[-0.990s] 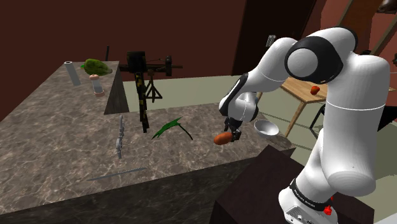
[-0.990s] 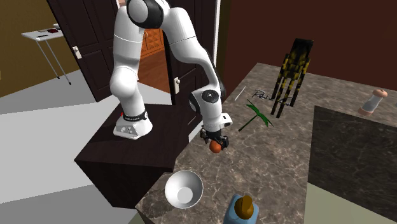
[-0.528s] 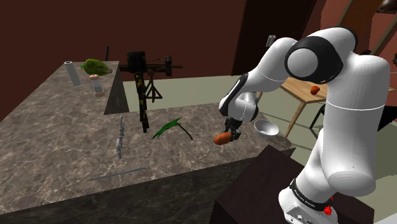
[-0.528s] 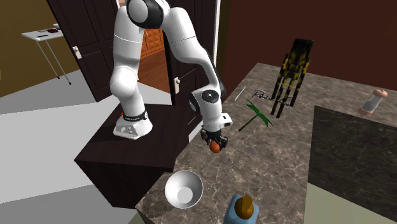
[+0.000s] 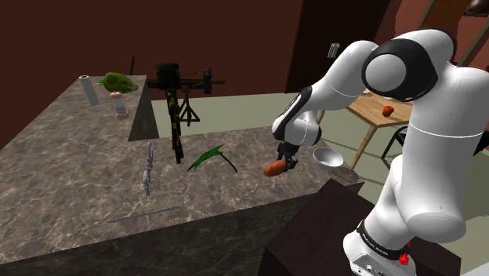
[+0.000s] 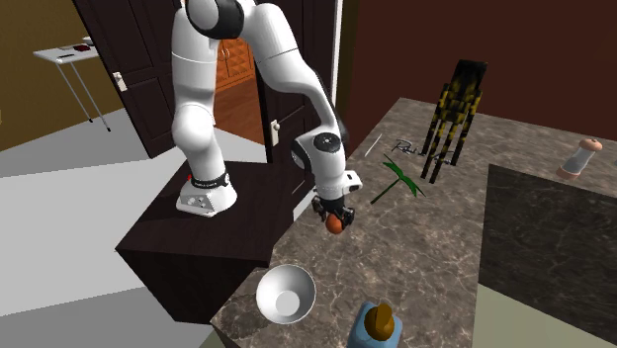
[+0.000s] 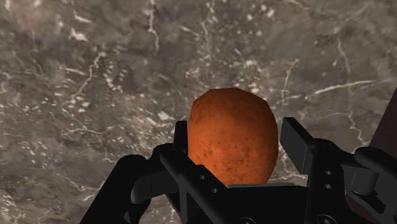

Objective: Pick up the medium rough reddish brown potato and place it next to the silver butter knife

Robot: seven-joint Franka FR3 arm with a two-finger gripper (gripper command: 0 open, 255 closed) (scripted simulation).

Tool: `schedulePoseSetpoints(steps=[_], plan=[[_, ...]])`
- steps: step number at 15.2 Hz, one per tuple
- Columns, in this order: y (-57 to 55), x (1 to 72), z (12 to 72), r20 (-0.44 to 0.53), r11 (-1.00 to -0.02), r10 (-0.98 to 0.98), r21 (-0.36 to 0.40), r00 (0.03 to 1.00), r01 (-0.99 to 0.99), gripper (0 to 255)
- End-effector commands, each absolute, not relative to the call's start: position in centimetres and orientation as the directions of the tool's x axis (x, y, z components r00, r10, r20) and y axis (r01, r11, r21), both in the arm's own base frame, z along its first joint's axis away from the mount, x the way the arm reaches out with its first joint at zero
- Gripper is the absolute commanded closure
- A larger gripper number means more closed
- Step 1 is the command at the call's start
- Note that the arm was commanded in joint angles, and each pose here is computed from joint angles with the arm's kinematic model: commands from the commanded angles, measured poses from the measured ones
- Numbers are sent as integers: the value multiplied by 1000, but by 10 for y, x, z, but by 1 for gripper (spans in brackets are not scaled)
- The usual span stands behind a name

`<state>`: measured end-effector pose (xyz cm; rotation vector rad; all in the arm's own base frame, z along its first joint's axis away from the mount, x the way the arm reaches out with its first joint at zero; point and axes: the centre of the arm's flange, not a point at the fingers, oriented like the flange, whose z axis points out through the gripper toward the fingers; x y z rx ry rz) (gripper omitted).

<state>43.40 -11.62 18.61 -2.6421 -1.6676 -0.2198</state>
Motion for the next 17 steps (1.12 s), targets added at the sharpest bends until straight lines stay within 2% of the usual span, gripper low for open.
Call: schedulePoseSetpoints(steps=[1,17], plan=[[-117,434,197,123,-433,898,66,423,899,255],[-117,434,282,123,-433,898,66,423,899,255]])
